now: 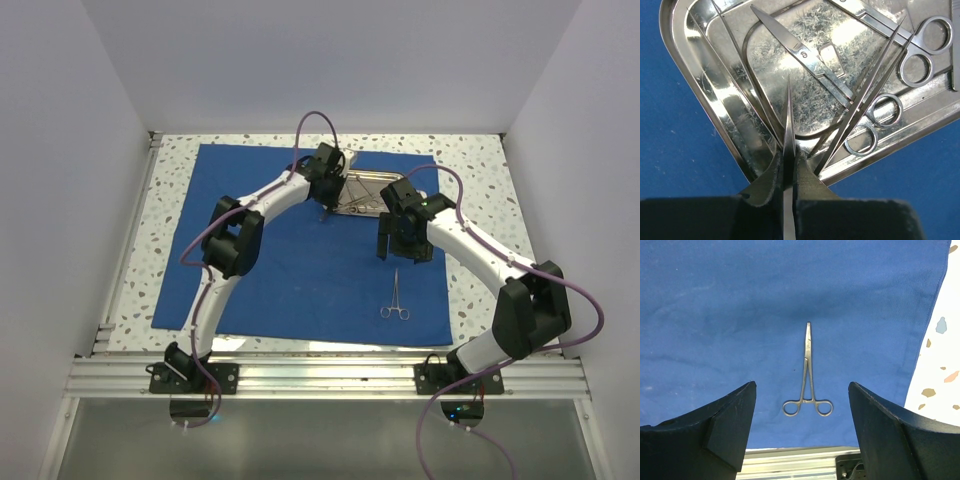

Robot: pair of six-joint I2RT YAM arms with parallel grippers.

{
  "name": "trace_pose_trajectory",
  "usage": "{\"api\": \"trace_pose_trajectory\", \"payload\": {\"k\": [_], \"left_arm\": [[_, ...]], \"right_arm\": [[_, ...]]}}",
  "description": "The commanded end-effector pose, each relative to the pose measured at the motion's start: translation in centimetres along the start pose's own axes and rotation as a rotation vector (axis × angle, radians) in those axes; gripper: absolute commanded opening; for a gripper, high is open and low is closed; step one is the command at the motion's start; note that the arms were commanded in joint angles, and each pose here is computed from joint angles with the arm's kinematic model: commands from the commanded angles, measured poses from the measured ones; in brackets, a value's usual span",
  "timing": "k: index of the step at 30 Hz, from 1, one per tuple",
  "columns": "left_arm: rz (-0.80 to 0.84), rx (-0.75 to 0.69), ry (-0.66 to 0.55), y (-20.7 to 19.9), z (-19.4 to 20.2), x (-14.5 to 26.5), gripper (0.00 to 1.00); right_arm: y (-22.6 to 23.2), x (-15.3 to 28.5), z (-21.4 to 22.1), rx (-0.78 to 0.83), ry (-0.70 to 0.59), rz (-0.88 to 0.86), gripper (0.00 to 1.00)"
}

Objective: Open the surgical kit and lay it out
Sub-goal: Pick up the medical item from the container.

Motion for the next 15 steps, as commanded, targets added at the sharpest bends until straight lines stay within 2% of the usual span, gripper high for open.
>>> {"api": "trace_pose_trajectory", "payload": {"k": [1,7,11,15], "left_arm": [[0.011,0.001,-0.048,-0.3,-2.2,1.8,0.0],[0.05,0.03,-0.106,-1.3,-4.2,5.1,0.0],[0.062,0.055,-0.2,-2.0,-6.7,10.7,0.0],[0.027,0.099,-0.217,-1.7,-5.0,15.1,0.0]], "right_arm": [[0.2,0.9,-1.3,-0.017,-0.051,-0.013,0.78],[0.6,0.9,-1.7,-0.017,-0.057,-0.019,0.77],[1.2,1.0,-2.9,-0.005,-0.083,-0.032,0.77],[3.4,1.2,-5.4,0.007,-0.108,-0.11,0.79]]}}
Point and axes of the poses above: each gripper's point midway between its finger pads, its own x axis back along the fingers, its own y axis along the line the jaws close on, z = x × y, the point moved 6 cm from there along x, back along the fingers, and after that the axes turned 1 degree about x, right-handed, at the moved point
